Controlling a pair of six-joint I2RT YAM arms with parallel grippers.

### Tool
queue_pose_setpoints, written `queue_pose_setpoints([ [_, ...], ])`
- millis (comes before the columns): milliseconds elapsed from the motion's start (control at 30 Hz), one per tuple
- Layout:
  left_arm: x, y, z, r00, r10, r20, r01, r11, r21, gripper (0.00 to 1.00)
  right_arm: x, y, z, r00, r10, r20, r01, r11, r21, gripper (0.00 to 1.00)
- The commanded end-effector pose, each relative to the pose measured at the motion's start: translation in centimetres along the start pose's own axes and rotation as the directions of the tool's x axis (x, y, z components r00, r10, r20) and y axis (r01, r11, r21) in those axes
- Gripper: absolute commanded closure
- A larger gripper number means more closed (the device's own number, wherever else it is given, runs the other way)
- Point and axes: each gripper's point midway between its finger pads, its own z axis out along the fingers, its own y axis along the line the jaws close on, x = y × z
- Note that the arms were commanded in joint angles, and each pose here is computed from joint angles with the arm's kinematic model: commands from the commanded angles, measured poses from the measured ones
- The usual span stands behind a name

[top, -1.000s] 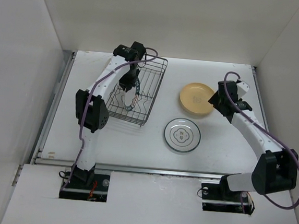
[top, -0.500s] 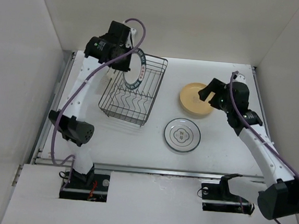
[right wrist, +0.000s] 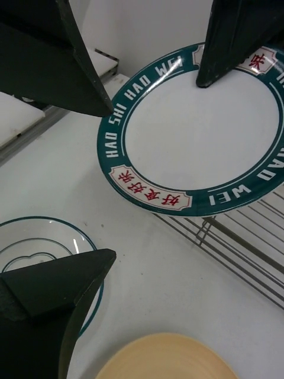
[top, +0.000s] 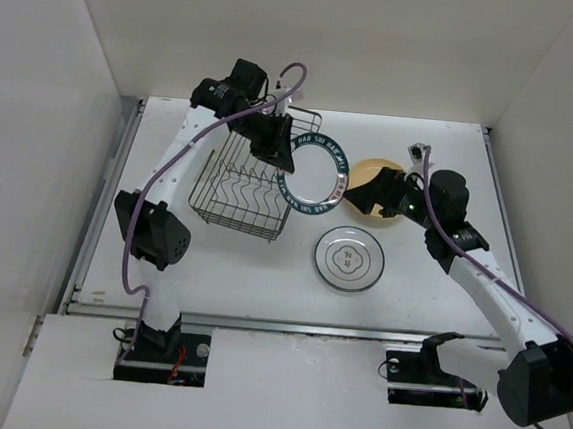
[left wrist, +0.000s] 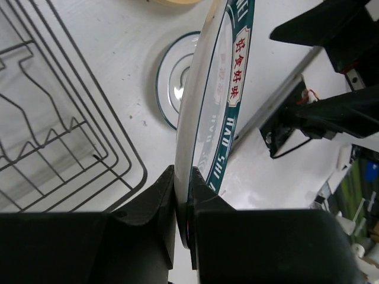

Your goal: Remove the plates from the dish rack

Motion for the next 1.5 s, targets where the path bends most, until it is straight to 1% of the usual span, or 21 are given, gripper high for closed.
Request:
queue_pose_setpoints([
  [0, 0.1, -4.2, -1.8, 0.998, 0.06, 0.029, -0.065, 0.98, 0.189, 1.0, -0.2, 2.1, 0.9, 1.0, -0.003, 0.022, 0.005, 0.994, -0.11, 0.01],
  [200, 0.6, -4.9, -1.7, 0.999, 0.046, 0.014, -0.048, 0.968, 0.245, 1.0, 1.5, 0.9, 2.7, 0.993, 0.114, -0.008, -0.114, 0.988, -0.107, 0.04],
  [233, 1.0, -4.9, -1.4, 0.999, 0.036, -0.002, -0.034, 0.965, 0.261, 1.0, 1.7, 0.7, 3.0, 0.991, 0.136, -0.015, -0.137, 0.985, -0.103, 0.05],
  [267, 0.9, -5.5, -1.9, 0.999, 0.038, 0.01, -0.04, 0.961, 0.275, 1.0, 1.9, 0.7, 3.2, 0.989, 0.146, -0.024, -0.148, 0.983, -0.112, 0.11],
  [367, 1.1, -5.5, -2.0, 0.999, 0.038, 0.011, -0.04, 0.961, 0.275, 1.0, 1.4, 1.4, 3.7, 0.983, 0.183, -0.018, -0.184, 0.97, -0.158, 0.36],
  [500, 1.1, -4.0, -1.4, 1.0, 0.025, 0.002, -0.025, 0.98, 0.199, 1.0, 1.1, 2.0, 3.8, 0.975, 0.221, -0.012, -0.219, 0.957, -0.188, 0.95],
  [533, 1.4, -3.9, -1.2, 0.999, 0.032, -0.009, -0.03, 0.983, 0.181, 1.0, 0.8, 2.0, 3.8, 0.974, 0.227, 0.0, -0.223, 0.956, -0.189, 1.0],
  [600, 1.5, -2.5, -1.0, 0.999, 0.035, -0.011, -0.034, 0.994, 0.104, 0.97, 0.7, 1.7, 3.7, 0.973, 0.229, 0.015, -0.223, 0.959, -0.176, 1.0],
  [633, 1.6, -2.3, -0.8, 0.999, 0.042, -0.014, -0.041, 0.996, 0.075, 0.9, 0.3, 1.7, 3.5, 0.97, 0.241, 0.033, -0.232, 0.959, -0.164, 1.0],
  [767, 1.8, 0.7, -1.3, 0.998, 0.065, -0.025, -0.067, 0.992, -0.107, 0.36, 0.9, 1.0, 2.6, 0.96, 0.273, 0.054, -0.266, 0.957, -0.118, 1.0],
  [800, 2.0, 1.6, -1.5, 0.998, 0.058, -0.033, -0.063, 0.985, -0.16, 0.12, 0.8, 1.1, 2.3, 0.96, 0.275, 0.059, -0.268, 0.957, -0.11, 1.0],
  [867, 1.2, 4.9, -3.1, 0.997, 0.074, -0.006, -0.071, 0.926, -0.372, 0.01, 1.8, 0.3, 1.9, 0.953, 0.302, 0.027, -0.3, 0.952, -0.061, 1.0],
  [933, 1.4, 7.6, -4.6, 0.999, 0.051, 0.011, -0.037, 0.844, -0.535, 0.0, 1.6, 0.5, 0.9, 0.949, 0.317, 0.012, -0.316, 0.948, -0.039, 1.0],
  [967, 1.0, 9.7, -7.0, 0.997, 0.05, 0.056, -0.001, 0.751, -0.66, 0.0, 2.0, 0.3, 0.5, 0.957, 0.288, -0.007, -0.289, 0.957, -0.016, 1.0],
  [1000, 1.1, 11.4, -8.5, 0.996, 0.034, 0.081, 0.033, 0.705, -0.708, 0.0, 3.1, -1.2, -0.3, 0.95, 0.312, -0.027, -0.31, 0.948, 0.079, 1.0],
  [1067, 2.3, 13.9, -10.1, 0.995, -0.013, 0.101, 0.087, 0.631, -0.771, 0.0, 3.4, -1.6, -2.0, 0.959, 0.282, -0.019, -0.277, 0.952, 0.131, 1.0],
  [1133, 3.6, 15.8, -11.8, 0.991, -0.057, 0.122, 0.132, 0.601, -0.788, 0.02, 4.6, -3.6, -3.8, 0.954, 0.298, -0.025, -0.283, 0.926, 0.251, 1.0],
  [1167, 5.0, 16.9, -11.4, 0.992, -0.085, 0.092, 0.124, 0.593, -0.795, 0.04, 4.8, -3.6, -4.6, 0.958, 0.285, -0.026, -0.268, 0.926, 0.267, 1.0],
  [1233, 6.3, 18.8, -12.0, 0.991, -0.112, 0.078, 0.126, 0.534, -0.836, 0.17, 7.3, -5.7, -5.9, 0.946, 0.316, -0.071, -0.268, 0.888, 0.375, 1.0],
  [1367, 8.9, 21.7, -11.0, 0.984, -0.18, -0.007, 0.083, 0.488, -0.869, 0.38, 10.5, -7.8, -7.1, 0.926, 0.358, -0.119, -0.262, 0.837, 0.48, 1.0],
  [1467, 10.2, 23.7, -10.3, 0.97, -0.241, -0.027, 0.088, 0.456, -0.885, 0.39, 11.8, -8.8, -7.4, 0.917, 0.376, -0.133, -0.259, 0.814, 0.52, 1.0],
])
